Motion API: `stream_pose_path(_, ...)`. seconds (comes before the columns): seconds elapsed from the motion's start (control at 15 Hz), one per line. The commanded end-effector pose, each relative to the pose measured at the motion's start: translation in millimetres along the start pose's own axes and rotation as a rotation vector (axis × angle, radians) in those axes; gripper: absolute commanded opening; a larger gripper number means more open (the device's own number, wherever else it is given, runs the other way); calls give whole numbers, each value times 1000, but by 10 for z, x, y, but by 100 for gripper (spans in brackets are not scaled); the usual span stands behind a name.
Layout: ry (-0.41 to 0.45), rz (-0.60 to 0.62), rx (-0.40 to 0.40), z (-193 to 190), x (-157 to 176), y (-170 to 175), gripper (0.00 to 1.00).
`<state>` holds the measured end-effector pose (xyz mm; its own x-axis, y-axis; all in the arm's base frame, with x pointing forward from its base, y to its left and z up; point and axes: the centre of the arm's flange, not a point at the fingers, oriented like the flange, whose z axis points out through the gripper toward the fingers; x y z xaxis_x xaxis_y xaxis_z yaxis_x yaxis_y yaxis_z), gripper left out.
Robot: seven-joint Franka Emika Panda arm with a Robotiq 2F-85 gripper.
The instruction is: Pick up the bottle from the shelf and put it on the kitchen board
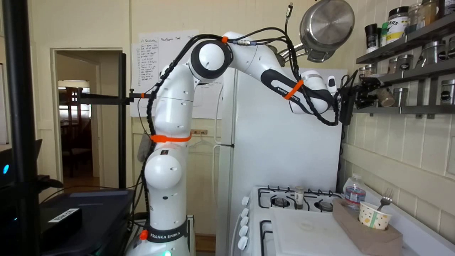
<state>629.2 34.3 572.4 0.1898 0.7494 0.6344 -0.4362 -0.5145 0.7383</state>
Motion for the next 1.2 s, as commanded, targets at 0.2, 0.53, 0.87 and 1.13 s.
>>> stream_pose_path(0.2,-138,181,-66,-414,86,60,25)
stream_pose_path(0.53,-291,429,12,-835,305,-4,25)
stream_pose_path(0.87,-490,618,69,-1414,259,-38,25)
stream_pose_path(1.13,-716,659,32,-1647,-175,-98,25)
